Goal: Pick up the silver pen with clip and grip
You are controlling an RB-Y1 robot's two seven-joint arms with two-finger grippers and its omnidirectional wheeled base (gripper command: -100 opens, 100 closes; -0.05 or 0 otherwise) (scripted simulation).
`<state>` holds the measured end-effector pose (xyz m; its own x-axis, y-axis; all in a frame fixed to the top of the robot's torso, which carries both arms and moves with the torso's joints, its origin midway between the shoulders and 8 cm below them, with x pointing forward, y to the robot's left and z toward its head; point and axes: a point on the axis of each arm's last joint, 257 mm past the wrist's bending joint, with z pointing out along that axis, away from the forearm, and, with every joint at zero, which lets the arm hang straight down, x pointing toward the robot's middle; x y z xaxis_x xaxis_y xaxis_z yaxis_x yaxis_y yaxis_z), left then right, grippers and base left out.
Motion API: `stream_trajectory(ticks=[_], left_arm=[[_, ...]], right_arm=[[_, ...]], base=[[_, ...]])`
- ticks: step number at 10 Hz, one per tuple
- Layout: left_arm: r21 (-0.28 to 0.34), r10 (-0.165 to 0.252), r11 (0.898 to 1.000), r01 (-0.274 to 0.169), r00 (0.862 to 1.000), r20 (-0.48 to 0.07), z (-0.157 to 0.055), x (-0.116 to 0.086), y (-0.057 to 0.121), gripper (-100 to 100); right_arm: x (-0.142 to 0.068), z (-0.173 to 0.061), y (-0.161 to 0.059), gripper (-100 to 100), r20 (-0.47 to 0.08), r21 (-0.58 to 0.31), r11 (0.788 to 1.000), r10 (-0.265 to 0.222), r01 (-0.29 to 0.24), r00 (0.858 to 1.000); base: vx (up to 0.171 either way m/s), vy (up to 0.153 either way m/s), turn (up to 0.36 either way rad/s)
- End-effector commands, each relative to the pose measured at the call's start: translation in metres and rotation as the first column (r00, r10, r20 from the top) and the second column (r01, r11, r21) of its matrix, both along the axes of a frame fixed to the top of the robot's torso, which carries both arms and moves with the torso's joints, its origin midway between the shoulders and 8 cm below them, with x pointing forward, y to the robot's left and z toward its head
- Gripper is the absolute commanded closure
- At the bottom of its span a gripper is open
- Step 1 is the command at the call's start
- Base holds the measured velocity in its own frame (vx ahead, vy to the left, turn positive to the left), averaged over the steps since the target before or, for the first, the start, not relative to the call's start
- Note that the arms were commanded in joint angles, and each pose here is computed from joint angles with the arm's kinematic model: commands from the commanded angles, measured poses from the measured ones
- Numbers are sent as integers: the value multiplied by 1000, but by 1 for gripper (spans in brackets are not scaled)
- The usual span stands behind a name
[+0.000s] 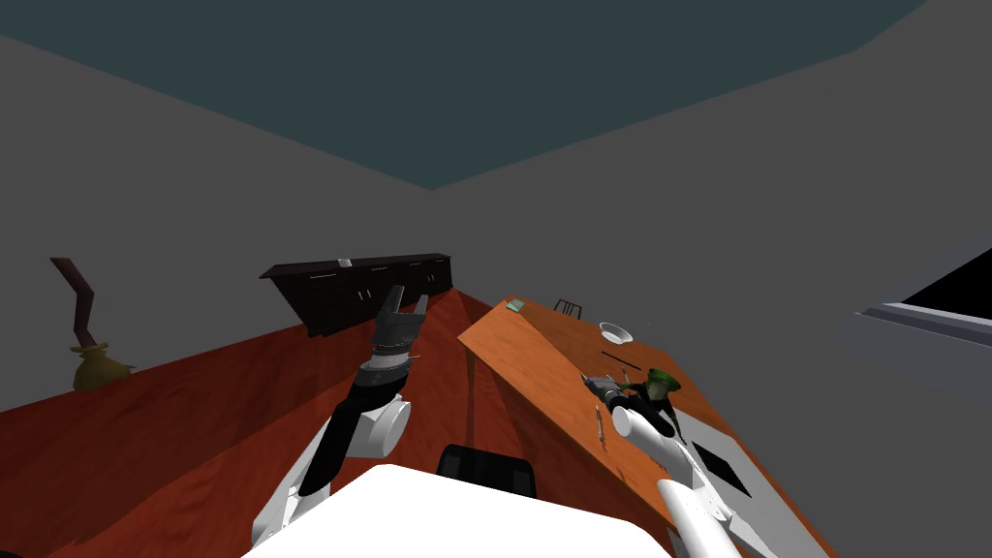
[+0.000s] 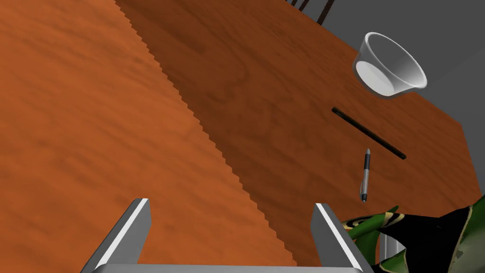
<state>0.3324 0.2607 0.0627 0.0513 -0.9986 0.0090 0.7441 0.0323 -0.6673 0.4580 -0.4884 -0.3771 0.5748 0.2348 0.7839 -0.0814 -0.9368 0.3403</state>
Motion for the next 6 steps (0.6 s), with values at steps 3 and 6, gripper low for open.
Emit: stream_trajectory(ticks=[3,6], left_arm=[[0,0,1000,0,1000,0,0,0,0,0],[0,0,1000,0,1000,0,0,0,0,0]], right_arm=[[-15,-29,-10,-100,-61,71,996,-49,53,997],[-36,-56,-23,-100,-134,166,976,-116,138,984]], base=[[16,16,-6],[28,23,-12]])
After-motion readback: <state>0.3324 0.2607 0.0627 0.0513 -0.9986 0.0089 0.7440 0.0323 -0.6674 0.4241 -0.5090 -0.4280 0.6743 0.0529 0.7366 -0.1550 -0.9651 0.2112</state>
